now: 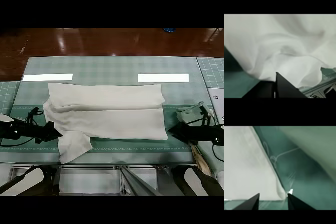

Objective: Fold the shirts.

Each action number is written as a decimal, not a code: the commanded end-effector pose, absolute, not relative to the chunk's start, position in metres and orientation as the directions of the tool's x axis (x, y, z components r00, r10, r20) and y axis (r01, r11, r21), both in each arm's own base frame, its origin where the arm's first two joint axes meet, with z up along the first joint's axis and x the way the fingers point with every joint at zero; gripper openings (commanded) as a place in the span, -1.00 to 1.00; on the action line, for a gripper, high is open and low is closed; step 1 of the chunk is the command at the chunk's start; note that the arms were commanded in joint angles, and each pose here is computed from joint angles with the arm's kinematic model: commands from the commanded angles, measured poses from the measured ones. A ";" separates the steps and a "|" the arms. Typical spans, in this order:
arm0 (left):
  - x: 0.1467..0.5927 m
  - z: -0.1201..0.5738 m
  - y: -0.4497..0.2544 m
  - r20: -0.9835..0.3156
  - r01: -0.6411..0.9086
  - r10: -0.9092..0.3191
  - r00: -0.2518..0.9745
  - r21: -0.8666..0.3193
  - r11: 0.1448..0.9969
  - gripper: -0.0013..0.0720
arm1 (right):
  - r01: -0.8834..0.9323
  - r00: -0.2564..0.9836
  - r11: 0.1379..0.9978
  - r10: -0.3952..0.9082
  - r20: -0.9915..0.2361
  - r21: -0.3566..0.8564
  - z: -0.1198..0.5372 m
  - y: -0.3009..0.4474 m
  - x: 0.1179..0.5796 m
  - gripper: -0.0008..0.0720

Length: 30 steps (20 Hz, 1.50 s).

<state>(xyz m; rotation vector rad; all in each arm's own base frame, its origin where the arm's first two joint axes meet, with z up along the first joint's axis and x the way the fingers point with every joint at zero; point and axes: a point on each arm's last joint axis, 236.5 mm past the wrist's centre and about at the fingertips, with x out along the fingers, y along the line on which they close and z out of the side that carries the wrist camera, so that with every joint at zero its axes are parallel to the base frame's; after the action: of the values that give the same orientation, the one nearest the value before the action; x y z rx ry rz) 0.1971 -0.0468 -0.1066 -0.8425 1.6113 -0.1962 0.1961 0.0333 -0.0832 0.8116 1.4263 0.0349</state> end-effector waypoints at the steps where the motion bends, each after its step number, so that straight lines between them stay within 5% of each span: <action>1: 0.199 -0.105 -0.048 -0.785 -0.402 -0.620 0.015 -0.572 0.715 -0.92 | 0.456 0.129 0.743 0.489 -0.863 0.490 -0.099 0.047 0.179 0.14; 8: 0.200 -0.105 -0.047 -0.788 -0.403 -0.615 0.020 -0.570 0.717 -0.92 | 0.487 0.242 0.644 0.550 -0.800 0.590 -0.112 0.067 0.225 0.13; 9: 0.200 -0.106 -0.047 -0.789 -0.402 -0.614 0.022 -0.569 0.717 -0.92 | 0.481 0.267 0.628 0.560 -0.784 0.612 -0.112 0.071 0.233 0.00; 11: 0.204 -0.104 -0.045 -0.791 -0.398 -0.611 0.029 -0.570 0.719 -0.92 | 0.403 0.304 0.622 0.601 -0.739 0.671 -0.101 0.081 0.248 -0.94; 20: 0.312 -0.028 -0.018 -0.755 -0.285 -0.588 0.290 -0.655 0.700 -0.92 | 0.169 0.409 0.656 0.632 -0.658 0.735 -0.014 0.068 0.331 -0.92; 30: 0.424 -0.015 -0.036 -0.754 -0.254 -0.590 0.290 -0.655 0.712 -0.92 | 0.088 0.427 0.669 0.644 -0.635 0.738 -0.007 0.073 0.433 -0.92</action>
<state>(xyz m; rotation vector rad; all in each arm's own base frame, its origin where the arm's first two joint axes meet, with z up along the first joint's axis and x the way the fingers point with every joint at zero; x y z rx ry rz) 0.3925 -0.0305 -0.0145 -0.7747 1.2906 -0.2707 0.4048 0.0747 -0.0073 0.7901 1.1131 0.4007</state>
